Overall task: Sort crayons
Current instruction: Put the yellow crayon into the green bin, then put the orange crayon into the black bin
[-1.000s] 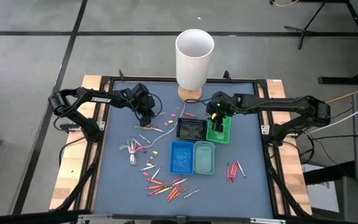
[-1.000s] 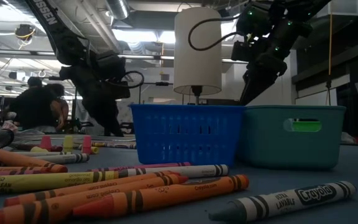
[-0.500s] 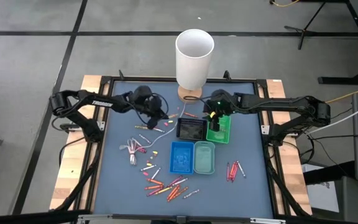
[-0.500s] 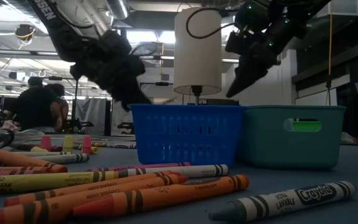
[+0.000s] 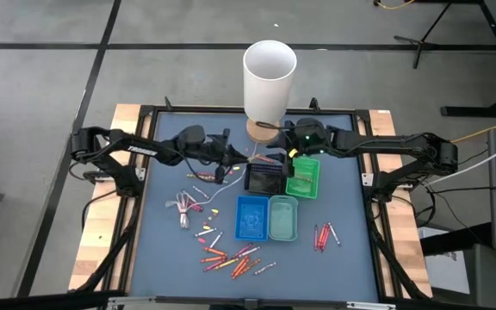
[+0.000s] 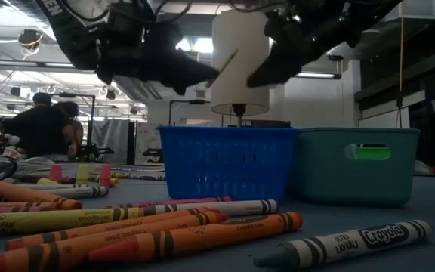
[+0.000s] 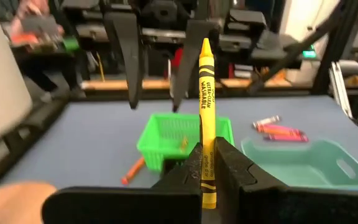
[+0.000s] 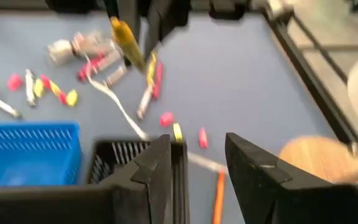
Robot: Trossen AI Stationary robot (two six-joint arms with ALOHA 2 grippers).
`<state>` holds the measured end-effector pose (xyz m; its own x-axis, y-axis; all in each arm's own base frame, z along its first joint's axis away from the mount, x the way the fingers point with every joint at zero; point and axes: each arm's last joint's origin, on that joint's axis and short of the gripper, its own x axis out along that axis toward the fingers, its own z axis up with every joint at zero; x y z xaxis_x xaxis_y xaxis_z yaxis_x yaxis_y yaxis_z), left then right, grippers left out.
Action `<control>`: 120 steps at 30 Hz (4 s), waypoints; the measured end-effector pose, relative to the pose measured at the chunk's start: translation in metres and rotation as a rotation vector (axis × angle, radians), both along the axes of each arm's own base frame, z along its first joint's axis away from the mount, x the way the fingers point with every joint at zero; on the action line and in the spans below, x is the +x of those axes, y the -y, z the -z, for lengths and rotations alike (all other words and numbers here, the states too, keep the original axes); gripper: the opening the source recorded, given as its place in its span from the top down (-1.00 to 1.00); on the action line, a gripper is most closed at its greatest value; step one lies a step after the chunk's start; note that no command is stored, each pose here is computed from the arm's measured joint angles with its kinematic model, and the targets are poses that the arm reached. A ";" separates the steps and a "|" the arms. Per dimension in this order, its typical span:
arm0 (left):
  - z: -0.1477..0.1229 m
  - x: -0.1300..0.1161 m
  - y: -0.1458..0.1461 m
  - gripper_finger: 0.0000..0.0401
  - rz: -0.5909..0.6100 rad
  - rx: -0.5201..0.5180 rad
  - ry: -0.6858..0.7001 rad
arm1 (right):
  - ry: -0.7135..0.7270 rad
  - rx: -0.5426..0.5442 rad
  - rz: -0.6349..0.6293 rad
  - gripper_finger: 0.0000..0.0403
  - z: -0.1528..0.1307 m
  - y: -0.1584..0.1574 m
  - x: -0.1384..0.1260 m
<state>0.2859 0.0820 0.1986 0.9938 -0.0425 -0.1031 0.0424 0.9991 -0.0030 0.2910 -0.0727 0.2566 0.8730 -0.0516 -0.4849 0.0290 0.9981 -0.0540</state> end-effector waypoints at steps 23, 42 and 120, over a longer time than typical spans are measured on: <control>-0.019 0.002 0.005 0.96 -0.016 0.062 0.192 | 0.343 -0.018 -0.200 0.25 -0.025 -0.002 0.016; -0.019 0.002 0.005 0.96 -0.029 0.061 0.189 | 0.392 -0.058 -0.234 0.31 -0.020 -0.010 0.028; -0.004 0.002 0.005 0.51 -0.029 0.012 0.030 | -0.597 -0.112 0.416 0.31 0.009 0.008 -0.076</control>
